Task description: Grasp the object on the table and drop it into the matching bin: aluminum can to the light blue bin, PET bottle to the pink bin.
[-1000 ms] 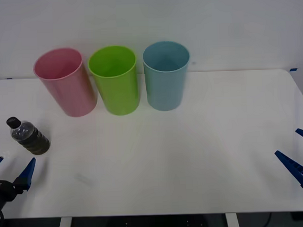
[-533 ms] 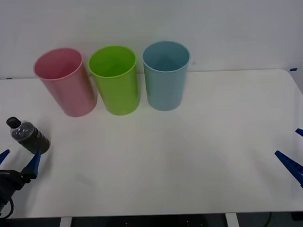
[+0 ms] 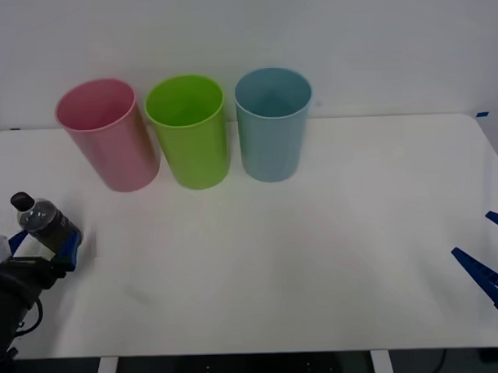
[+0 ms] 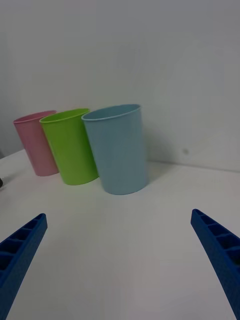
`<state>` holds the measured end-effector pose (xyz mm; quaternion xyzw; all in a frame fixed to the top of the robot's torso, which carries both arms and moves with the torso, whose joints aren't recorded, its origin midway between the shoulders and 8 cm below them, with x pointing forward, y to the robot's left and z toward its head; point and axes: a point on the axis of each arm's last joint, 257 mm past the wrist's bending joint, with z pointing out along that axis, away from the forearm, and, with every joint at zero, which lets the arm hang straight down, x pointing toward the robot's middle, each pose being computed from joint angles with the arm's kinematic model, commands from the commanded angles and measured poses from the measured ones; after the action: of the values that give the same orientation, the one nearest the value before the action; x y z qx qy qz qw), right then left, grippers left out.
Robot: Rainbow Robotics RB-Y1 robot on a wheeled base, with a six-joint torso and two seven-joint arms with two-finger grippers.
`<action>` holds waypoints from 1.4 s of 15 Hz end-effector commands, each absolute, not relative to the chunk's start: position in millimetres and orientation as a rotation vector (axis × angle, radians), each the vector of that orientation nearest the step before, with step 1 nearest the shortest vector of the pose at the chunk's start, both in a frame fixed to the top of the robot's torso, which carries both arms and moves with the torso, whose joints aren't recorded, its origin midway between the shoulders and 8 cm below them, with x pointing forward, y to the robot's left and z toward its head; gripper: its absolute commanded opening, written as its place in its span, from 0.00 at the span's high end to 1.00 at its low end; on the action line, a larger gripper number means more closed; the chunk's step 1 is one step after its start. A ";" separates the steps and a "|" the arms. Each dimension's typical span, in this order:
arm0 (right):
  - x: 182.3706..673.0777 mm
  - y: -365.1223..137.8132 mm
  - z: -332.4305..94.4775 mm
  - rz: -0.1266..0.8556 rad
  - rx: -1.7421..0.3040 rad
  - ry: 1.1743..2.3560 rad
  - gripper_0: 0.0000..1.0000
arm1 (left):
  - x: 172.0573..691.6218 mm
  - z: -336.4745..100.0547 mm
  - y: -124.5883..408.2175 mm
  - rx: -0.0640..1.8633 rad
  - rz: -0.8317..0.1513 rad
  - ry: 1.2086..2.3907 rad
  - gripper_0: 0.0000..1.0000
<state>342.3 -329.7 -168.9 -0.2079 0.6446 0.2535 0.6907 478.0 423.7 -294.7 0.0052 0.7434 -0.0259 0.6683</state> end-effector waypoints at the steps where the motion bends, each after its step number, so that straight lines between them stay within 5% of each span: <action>1: 342.3 -329.7 -168.9 0.567 -0.465 1.441 0.00 | 490.7 -292.8 422.2 0.014 -0.057 1.674 0.00; 13: 342.3 -329.7 -168.9 0.567 -0.465 1.441 0.00 | 511.7 -292.6 418.7 0.009 -0.060 1.676 0.02; 14: 342.3 -329.7 -168.9 0.567 -0.465 1.441 0.00 | 510.9 -293.1 419.7 0.008 -0.057 1.677 0.65; 15: 342.3 -329.7 -168.9 0.567 -0.465 1.441 0.00 | 510.8 -293.0 420.3 0.012 -0.052 1.678 0.91; 16: 342.3 -329.7 -168.9 0.567 -0.465 1.441 0.00 | 510.8 -292.9 420.4 0.015 -0.049 1.677 1.00; 21: 342.3 -329.7 -168.9 0.567 -0.465 1.441 0.00 | 509.5 -293.9 420.2 0.020 -0.047 1.678 1.00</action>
<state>342.3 -329.7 -168.9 -0.2079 0.6446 0.2535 0.6907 509.7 420.0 -294.2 0.0094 0.7442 -0.0202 0.6676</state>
